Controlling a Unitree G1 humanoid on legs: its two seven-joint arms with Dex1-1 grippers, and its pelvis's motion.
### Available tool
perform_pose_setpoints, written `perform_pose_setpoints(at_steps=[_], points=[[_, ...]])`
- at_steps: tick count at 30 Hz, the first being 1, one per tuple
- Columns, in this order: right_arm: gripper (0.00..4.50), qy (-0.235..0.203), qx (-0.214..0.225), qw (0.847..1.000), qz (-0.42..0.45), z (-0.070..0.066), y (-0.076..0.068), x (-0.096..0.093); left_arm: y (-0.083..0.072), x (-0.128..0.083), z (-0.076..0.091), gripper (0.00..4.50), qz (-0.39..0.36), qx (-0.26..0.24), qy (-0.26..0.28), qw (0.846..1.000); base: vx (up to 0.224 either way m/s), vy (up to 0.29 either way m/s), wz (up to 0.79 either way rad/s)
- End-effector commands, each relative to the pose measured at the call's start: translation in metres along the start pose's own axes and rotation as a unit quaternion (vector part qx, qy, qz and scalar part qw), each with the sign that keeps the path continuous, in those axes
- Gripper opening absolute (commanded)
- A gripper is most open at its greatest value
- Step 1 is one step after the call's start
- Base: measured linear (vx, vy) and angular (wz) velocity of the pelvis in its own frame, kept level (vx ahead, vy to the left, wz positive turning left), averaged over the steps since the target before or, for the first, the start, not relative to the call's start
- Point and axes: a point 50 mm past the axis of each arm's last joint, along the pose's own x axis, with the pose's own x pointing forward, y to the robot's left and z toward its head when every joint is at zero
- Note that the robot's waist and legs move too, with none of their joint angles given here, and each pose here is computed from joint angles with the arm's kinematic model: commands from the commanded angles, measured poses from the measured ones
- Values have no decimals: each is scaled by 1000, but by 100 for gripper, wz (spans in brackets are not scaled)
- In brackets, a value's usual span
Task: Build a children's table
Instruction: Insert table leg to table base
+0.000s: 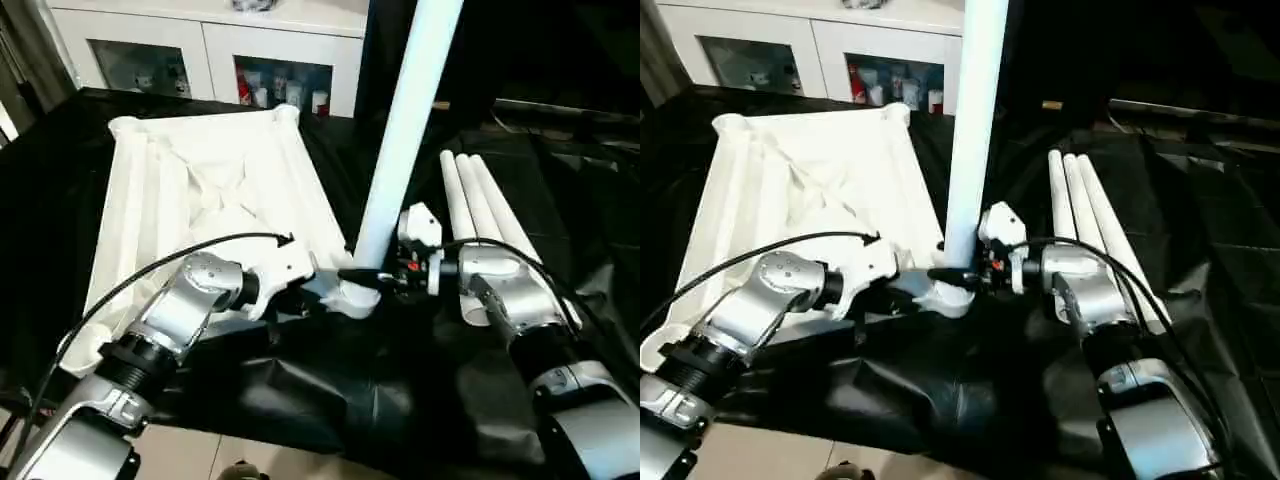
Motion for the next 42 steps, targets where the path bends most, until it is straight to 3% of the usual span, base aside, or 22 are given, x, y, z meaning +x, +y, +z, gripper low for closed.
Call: perform_pose_setpoints(at_steps=[1,5,12,18,22,26,28,33,42], points=[[190,123,81,987,-67,-61,9,-16,1,-6,36,0,1,26,-75,997,0,0,0],[190,114,118,982,-95,-66,12,-11,-2,-6,42,0,-6,17,-89,996,0,0,0],[190,126,117,980,-97,-70,18,-4,-7,-3,42,0,-4,10,-83,996,0,0,0],[190,135,145,970,-142,-73,17,3,-3,12,49,0,63,-26,-82,994,0,0,0],[190,142,173,956,-188,-75,13,8,0,24,52,0,115,-58,-80,988,0,0,0],[190,165,209,924,-273,-80,12,22,-6,53,61,0,192,-114,-70,972,0,0,0],[190,167,211,917,-294,-79,14,30,-9,66,67,0,225,-133,-74,962,0,0,0],[189,162,232,915,-289,-76,23,47,-9,76,74,0,258,-146,-76,952,0,0,0],[189,160,241,913,-288,-75,24,52,-5,74,73,0,262,-149,-72,951,0,0,0]])
